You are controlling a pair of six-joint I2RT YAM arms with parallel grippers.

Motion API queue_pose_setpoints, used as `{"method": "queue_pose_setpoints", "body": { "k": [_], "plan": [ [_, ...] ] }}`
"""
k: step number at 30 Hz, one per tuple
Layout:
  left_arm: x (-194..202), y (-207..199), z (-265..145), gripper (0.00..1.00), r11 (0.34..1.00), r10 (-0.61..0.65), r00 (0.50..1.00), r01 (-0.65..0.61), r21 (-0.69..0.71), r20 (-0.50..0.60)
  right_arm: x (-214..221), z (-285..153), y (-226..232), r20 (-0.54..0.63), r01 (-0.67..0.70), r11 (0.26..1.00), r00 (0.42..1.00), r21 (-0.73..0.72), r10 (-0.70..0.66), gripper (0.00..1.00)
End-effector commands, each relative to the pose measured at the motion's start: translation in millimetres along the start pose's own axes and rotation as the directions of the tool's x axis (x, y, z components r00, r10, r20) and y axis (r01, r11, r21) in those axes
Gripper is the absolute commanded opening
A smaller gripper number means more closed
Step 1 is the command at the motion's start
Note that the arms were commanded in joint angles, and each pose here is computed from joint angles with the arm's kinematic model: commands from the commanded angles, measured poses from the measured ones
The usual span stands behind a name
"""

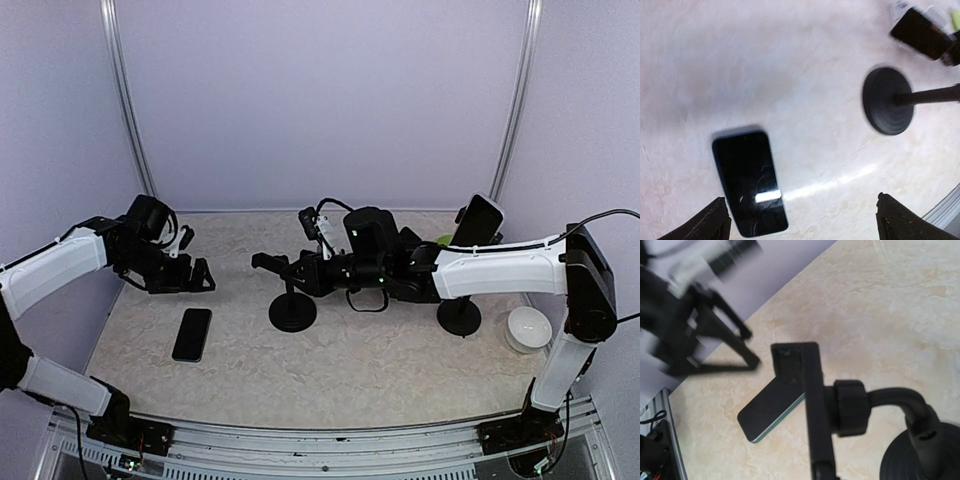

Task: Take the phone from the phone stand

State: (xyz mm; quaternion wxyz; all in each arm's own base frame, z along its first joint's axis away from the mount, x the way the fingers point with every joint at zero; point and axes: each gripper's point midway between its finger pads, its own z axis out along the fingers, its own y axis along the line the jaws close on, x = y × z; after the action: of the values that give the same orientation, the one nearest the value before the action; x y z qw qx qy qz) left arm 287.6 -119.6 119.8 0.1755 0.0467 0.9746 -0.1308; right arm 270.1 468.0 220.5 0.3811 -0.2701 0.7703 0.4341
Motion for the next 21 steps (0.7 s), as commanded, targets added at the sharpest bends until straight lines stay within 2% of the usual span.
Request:
{"method": "queue_pose_setpoints", "body": {
  "k": [1,6,11,13,17,21],
  "plan": [
    [-57,-52,-57,0.99,0.964,0.127,0.943,-0.191,0.187,0.309,-15,0,10,0.035,0.011,0.999,0.999,-0.038,-0.009,0.00],
    [-78,-95,-97,0.89,0.911,0.122,0.872,-0.288,0.294,0.475,-17,-2,8,0.038,0.011,1.000,0.999,-0.026,-0.010,0.00],
    [-84,-129,-118,0.83,0.879,0.139,0.821,-0.360,0.312,0.554,-17,0,9,0.039,0.009,0.999,0.999,-0.030,-0.007,0.00],
    [-84,-139,-119,0.81,0.872,0.150,0.815,-0.376,0.314,0.560,-17,1,9,0.037,0.010,0.999,0.999,-0.032,-0.009,0.00],
    [-83,-150,-104,0.75,0.869,0.170,0.836,-0.377,0.322,0.522,-20,3,10,0.041,0.012,0.999,0.999,-0.033,-0.011,0.00],
    [-76,-167,-92,0.70,0.858,0.236,0.832,-0.421,0.295,0.502,-20,4,10,0.039,0.012,0.999,0.999,-0.036,-0.011,0.00]
  ]
}}
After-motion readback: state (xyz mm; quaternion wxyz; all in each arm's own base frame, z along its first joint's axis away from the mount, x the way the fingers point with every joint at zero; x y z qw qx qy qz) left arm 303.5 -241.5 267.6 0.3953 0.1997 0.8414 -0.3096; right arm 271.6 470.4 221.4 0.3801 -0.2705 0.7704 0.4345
